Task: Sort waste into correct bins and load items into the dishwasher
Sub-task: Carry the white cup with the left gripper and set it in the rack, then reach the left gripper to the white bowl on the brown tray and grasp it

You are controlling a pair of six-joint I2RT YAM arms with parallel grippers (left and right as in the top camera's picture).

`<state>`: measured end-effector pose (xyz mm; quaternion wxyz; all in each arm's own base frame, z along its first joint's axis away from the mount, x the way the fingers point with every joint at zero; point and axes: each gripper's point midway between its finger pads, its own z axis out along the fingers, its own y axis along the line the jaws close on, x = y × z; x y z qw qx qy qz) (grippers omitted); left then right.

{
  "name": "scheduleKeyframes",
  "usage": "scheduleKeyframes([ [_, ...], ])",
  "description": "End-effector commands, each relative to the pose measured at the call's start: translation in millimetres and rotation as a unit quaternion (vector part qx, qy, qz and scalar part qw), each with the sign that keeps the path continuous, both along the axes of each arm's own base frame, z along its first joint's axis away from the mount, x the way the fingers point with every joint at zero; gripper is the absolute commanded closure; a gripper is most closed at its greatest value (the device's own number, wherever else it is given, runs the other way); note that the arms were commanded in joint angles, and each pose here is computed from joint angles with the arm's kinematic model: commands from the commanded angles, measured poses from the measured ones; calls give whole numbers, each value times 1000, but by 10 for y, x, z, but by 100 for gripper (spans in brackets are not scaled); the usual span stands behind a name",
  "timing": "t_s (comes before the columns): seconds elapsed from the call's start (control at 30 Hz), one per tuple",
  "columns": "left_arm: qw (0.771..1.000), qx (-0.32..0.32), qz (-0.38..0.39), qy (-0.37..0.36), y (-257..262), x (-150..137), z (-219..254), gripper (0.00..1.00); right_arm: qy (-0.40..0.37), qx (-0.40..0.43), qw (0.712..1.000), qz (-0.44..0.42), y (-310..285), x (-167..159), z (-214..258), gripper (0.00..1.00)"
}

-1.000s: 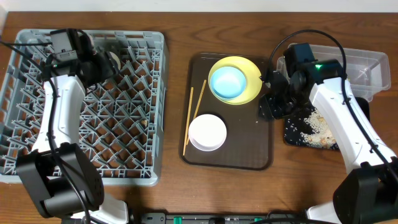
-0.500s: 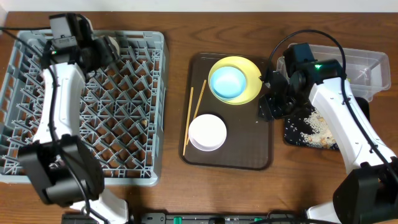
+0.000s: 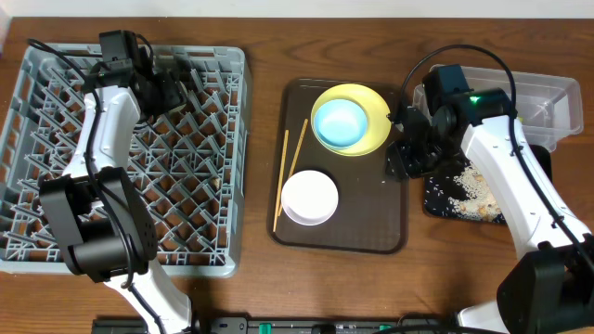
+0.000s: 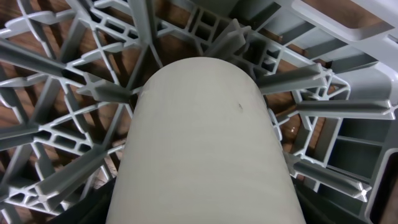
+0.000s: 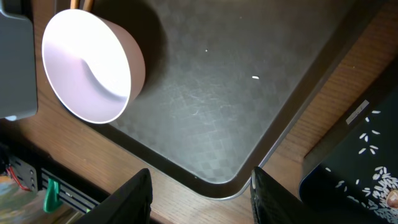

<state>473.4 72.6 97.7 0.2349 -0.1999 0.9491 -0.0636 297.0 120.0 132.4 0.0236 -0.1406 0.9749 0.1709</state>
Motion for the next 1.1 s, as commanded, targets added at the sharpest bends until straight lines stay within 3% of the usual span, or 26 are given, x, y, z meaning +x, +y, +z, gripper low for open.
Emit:
scheduleKeyframes([
  [0.0,1000,18,9,2,83,9,25,32,-1,1,1000,9,41,-13,2,51],
  [0.03,1000,18,9,0,82,10,41,21,-1,1,1000,9,41,-14,2,51],
  [0.07,1000,17,9,-3,77,13,70,19,0,0,1000,9,40,-17,2,51],
  [0.3,998,28,10,-60,82,29,599,14,3,0,1000,9,37,-29,1,51],
  [0.47,998,27,7,-63,12,-186,893,12,2,0,1000,9,37,-29,1,51],
  [0.63,1000,8,-5,-3,-271,-603,935,10,3,-12,1000,5,-2,-28,-12,51],
  [0.73,998,-5,-28,53,-547,-869,852,10,7,-90,995,-48,-275,-6,-78,50],
  [0.87,989,-5,-86,116,-987,-1165,728,9,10,-205,966,-157,-755,1,-97,42],
  [1.07,969,10,-194,155,-1727,-1488,641,9,26,-219,952,-213,-1027,-19,-92,32],
])
